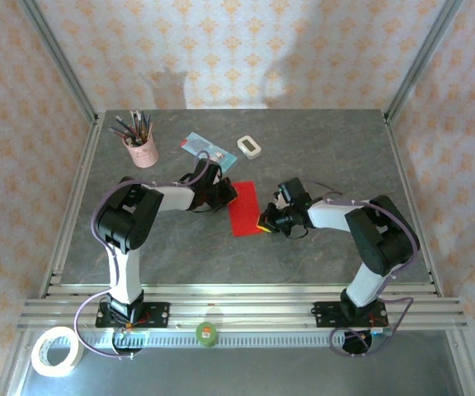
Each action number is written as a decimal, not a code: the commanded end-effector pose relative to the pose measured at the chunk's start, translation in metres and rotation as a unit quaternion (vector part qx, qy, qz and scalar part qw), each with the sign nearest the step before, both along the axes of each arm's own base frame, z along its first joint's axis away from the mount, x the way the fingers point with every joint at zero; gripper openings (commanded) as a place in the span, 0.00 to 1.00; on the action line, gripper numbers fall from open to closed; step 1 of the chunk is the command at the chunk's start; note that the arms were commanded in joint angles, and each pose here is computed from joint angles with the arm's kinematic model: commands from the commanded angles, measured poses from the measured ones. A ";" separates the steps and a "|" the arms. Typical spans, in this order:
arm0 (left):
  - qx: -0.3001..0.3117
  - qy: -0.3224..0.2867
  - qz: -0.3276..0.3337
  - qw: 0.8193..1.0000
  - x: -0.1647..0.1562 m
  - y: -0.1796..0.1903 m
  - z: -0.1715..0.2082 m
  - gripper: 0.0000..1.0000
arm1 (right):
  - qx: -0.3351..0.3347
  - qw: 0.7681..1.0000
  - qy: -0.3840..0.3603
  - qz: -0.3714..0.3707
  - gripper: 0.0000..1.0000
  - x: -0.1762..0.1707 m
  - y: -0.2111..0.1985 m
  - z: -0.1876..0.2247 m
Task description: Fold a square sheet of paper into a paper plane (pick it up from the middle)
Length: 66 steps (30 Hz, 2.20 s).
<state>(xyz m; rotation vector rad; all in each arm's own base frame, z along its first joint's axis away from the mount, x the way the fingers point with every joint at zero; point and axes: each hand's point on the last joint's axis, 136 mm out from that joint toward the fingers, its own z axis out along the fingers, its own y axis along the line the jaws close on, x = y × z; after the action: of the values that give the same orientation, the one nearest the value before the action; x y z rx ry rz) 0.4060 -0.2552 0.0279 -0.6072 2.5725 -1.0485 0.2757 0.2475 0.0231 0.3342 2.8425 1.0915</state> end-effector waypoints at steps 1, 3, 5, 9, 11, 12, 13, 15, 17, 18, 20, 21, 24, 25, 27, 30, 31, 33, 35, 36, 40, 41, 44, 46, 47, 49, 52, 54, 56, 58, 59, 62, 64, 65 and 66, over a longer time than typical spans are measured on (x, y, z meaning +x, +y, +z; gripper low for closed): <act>-0.022 -0.060 -0.007 0.998 0.008 -0.006 0.043 0.05 | -0.013 1.000 0.009 -0.024 0.03 -0.007 -0.009 0.003; -0.013 -0.057 -0.003 0.998 0.007 -0.003 0.038 0.05 | -0.009 0.999 0.010 -0.035 0.03 -0.009 -0.010 0.006; -0.005 -0.044 -0.001 0.999 0.005 -0.001 0.027 0.05 | -0.004 0.999 0.011 -0.049 0.03 -0.010 -0.011 0.008; 0.003 -0.018 0.004 1.000 0.001 0.001 0.006 0.05 | 0.003 0.998 0.012 -0.064 0.03 -0.010 -0.011 0.011; 0.014 -0.008 0.006 1.000 0.000 0.003 -0.001 0.05 | 0.008 0.998 0.011 -0.067 0.03 -0.010 -0.010 0.013; 0.017 -0.005 0.006 1.000 0.000 0.004 -0.004 0.05 | 0.011 0.998 0.010 -0.067 0.03 -0.010 -0.009 0.014; 0.019 -0.002 0.005 1.000 -0.001 0.004 -0.007 0.05 | 0.015 0.998 0.010 -0.065 0.03 -0.010 -0.008 0.015; 0.024 0.005 0.002 1.000 -0.002 0.004 -0.012 0.05 | 0.023 0.998 0.011 -0.058 0.03 -0.010 -0.004 0.017; 0.027 0.010 0.001 1.000 -0.002 0.005 -0.015 0.04 | 0.031 0.998 0.010 -0.051 0.04 -0.011 -0.001 0.020; 0.029 0.011 0.000 1.000 -0.002 0.004 -0.017 0.04 | 0.034 0.998 0.009 -0.047 0.04 -0.011 0.001 0.021; 0.034 0.017 0.000 0.999 -0.004 0.005 -0.021 0.04 | 0.041 0.998 0.006 -0.040 0.05 -0.011 0.004 0.025; 0.035 0.017 -0.001 0.999 -0.003 0.005 -0.021 0.04 | 0.045 0.998 0.003 -0.037 0.05 -0.010 0.006 0.027; 0.039 0.022 -0.005 0.999 -0.005 0.006 -0.025 0.04 | 0.054 0.998 -0.004 -0.030 0.05 -0.005 0.011 0.034; 0.041 0.024 -0.006 0.999 -0.006 0.006 -0.027 0.04 | 0.056 0.998 -0.005 -0.027 0.05 -0.004 0.013 0.034; 0.042 0.026 -0.008 0.999 -0.007 0.006 -0.028 0.04 | 0.064 0.998 -0.007 -0.021 0.04 -0.001 0.018 0.037; 0.045 0.027 -0.009 0.999 -0.007 0.007 -0.029 0.04 | 0.077 0.997 -0.011 -0.012 0.04 0.004 0.029 0.040; 0.045 0.028 -0.010 0.999 -0.008 0.007 -0.030 0.04 | 0.080 0.997 -0.013 -0.009 0.04 0.005 0.034 0.040; 0.045 0.030 -0.009 0.999 -0.008 0.007 -0.031 0.04 | 0.086 0.996 -0.017 -0.006 0.03 0.009 0.041 0.041; 0.045 0.030 -0.010 0.998 -0.009 0.007 -0.032 0.04 | 0.092 0.995 -0.022 -0.006 0.03 0.013 0.048 0.041; 0.045 0.031 -0.010 0.998 -0.009 0.007 -0.032 0.04 | 0.095 0.995 -0.025 -0.007 0.03 0.015 0.051 0.041; 0.046 0.034 -0.011 0.998 -0.010 0.007 -0.034 0.04 | 0.100 0.994 -0.036 -0.020 0.01 0.025 0.058 0.040; 0.046 0.034 -0.011 0.998 -0.010 0.007 -0.034 0.04 | 0.101 0.994 -0.038 -0.024 0.01 0.027 0.058 0.039; 0.047 0.036 -0.011 0.998 -0.011 0.008 -0.035 0.04 | 0.105 0.993 -0.044 -0.036 0.00 0.033 0.059 0.038; 0.047 0.038 -0.011 0.998 -0.011 0.008 -0.036 0.04 | 0.106 0.993 -0.045 -0.042 0.00 0.037 0.060 0.035; 0.047 0.038 -0.011 0.998 -0.011 0.008 -0.036 0.04 | 0.105 0.993 -0.044 -0.045 0.00 0.038 0.060 0.034; 0.046 0.039 -0.011 0.998 -0.011 0.008 -0.037 0.04 | 0.105 0.992 -0.043 -0.048 0.00 0.039 0.060 0.031; 0.047 0.040 -0.012 0.998 -0.012 0.007 -0.037 0.04 | 0.103 0.992 -0.045 -0.052 0.00 0.042 0.060 0.029; 0.047 0.041 -0.012 0.998 -0.012 0.007 -0.038 0.04 | 0.103 0.992 -0.045 -0.054 0.00 0.044 0.061 0.028; 0.048 0.042 -0.012 0.998 -0.012 0.007 -0.039 0.04 | 0.103 0.992 -0.043 -0.056 0.00 0.045 0.061 0.026; 0.048 0.043 -0.012 0.998 -0.013 0.007 -0.040 0.04 | 0.102 0.992 -0.039 -0.057 0.00 0.044 0.061 0.024; 0.048 0.043 -0.011 0.998 -0.013 0.008 -0.040 0.04 | 0.102 0.992 -0.039 -0.058 0.00 0.044 0.061 0.023; 0.048 0.043 -0.012 0.998 -0.013 0.008 -0.040 0.04 | 0.096 0.993 -0.037 -0.064 0.00 0.045 0.059 0.019; 0.047 0.044 -0.012 0.998 -0.013 0.008 -0.040 0.04 | 0.092 0.993 -0.036 -0.067 0.00 0.045 0.058 0.017; 0.048 0.045 -0.012 0.998 -0.014 0.008 -0.041 0.04 | 0.091 0.993 -0.036 -0.067 0.00 0.045 0.057 0.016; 0.048 0.044 -0.012 0.998 -0.014 0.007 -0.040 0.04 | 0.088 0.993 -0.035 -0.069 0.00 0.045 0.056 0.015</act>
<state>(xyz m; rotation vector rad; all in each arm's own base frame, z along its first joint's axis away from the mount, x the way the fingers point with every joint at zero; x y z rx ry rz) 0.4077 -0.2559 0.0202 -0.5777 2.5890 -1.0198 0.3112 0.3023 0.0358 0.4679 2.6562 1.3193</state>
